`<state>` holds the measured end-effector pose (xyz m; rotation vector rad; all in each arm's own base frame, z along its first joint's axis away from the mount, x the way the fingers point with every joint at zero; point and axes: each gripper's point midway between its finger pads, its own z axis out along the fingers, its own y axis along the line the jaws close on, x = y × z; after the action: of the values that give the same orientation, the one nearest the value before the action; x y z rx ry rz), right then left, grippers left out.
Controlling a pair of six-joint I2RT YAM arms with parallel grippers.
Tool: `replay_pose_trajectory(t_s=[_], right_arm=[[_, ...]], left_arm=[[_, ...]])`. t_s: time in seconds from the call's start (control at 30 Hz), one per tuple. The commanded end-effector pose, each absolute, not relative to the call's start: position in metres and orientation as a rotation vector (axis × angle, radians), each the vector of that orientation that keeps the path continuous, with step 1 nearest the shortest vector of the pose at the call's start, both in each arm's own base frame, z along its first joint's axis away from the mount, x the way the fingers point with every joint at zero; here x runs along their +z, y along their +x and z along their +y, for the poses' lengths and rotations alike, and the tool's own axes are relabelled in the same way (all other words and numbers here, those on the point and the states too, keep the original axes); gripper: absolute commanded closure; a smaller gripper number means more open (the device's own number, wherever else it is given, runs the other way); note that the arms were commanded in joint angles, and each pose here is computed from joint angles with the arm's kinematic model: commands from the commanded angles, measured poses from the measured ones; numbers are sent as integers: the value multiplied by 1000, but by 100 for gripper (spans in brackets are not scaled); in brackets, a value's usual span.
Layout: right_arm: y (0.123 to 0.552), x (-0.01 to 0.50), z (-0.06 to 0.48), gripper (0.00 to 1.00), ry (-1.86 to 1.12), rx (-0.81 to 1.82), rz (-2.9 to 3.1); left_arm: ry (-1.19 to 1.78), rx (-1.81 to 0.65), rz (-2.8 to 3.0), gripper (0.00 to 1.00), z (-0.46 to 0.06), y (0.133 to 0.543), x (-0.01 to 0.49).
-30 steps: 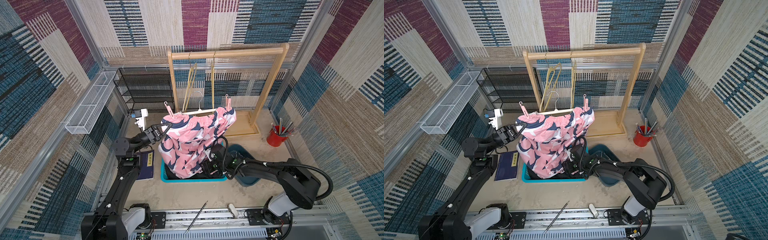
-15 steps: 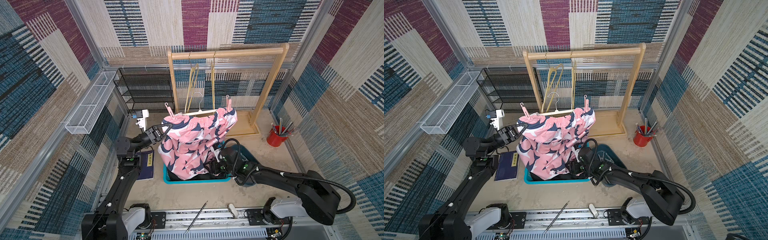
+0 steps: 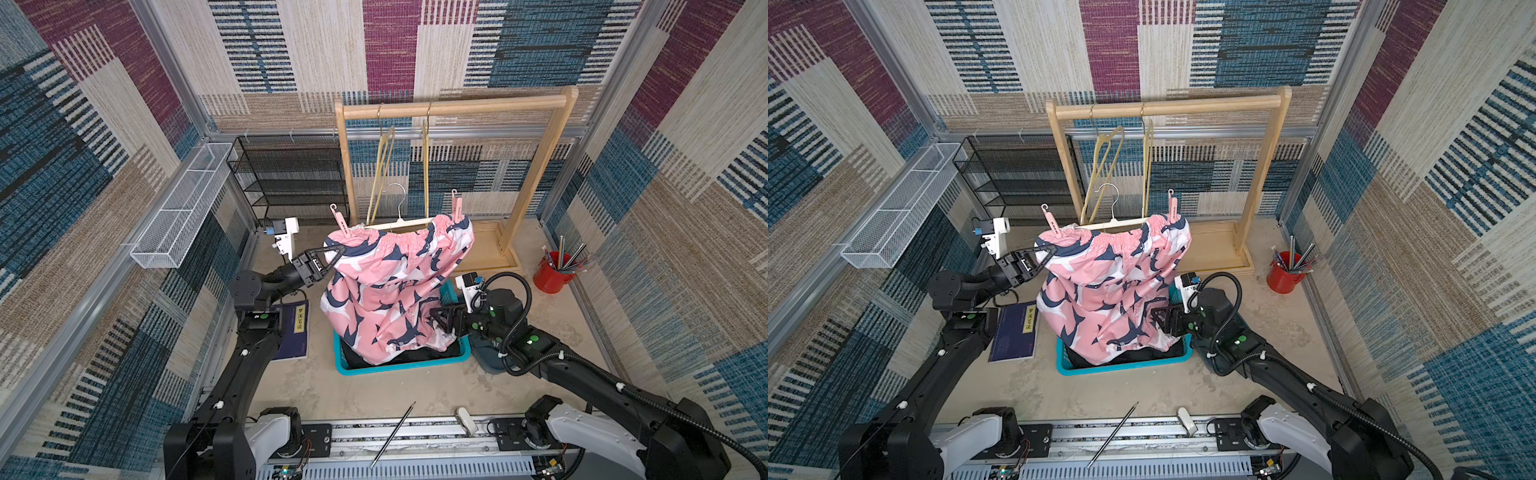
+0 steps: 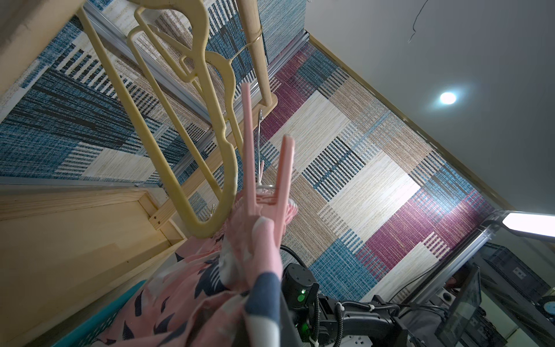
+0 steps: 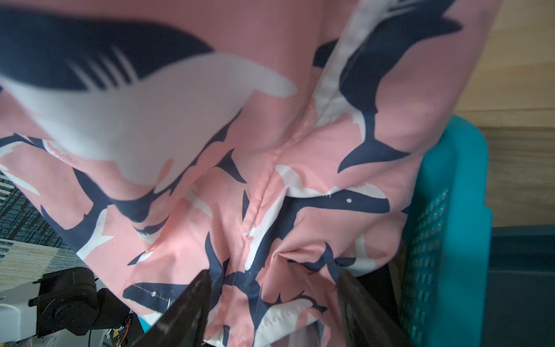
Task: Remove the clothespins securing shorts to the hanger
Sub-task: Adjust the shorts in the basket, then remove the clothespin from the hanger.
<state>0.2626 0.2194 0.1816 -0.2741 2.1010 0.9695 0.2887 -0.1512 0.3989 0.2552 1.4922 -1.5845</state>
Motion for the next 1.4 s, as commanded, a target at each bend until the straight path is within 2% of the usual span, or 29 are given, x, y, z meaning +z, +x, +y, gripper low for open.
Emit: replay_pose_trajectory(t_s=[0.0,0.2,0.33,0.63,0.9,1.37], right_arm=[[267,200,210,32,-297,1010,2022],[277,240,176,33,-376,1039,1884],[272,286,164,33,-481,1091,1717],[281,353,144,32,-674,1021,1532],[309,366,144,30,-824,1126,1480],[312,367,168,32,-989,1283,1434]], left_arm=[[319,-1557,1467,100,-153,283,404],[350,-1551,1505,100,-156,279,393],[382,-1554,1542,100,-158,276,383],[448,-1568,1573,100,-163,264,374],[485,-1575,1581,100,-165,256,373],[490,-1590,1584,100,-169,259,370]])
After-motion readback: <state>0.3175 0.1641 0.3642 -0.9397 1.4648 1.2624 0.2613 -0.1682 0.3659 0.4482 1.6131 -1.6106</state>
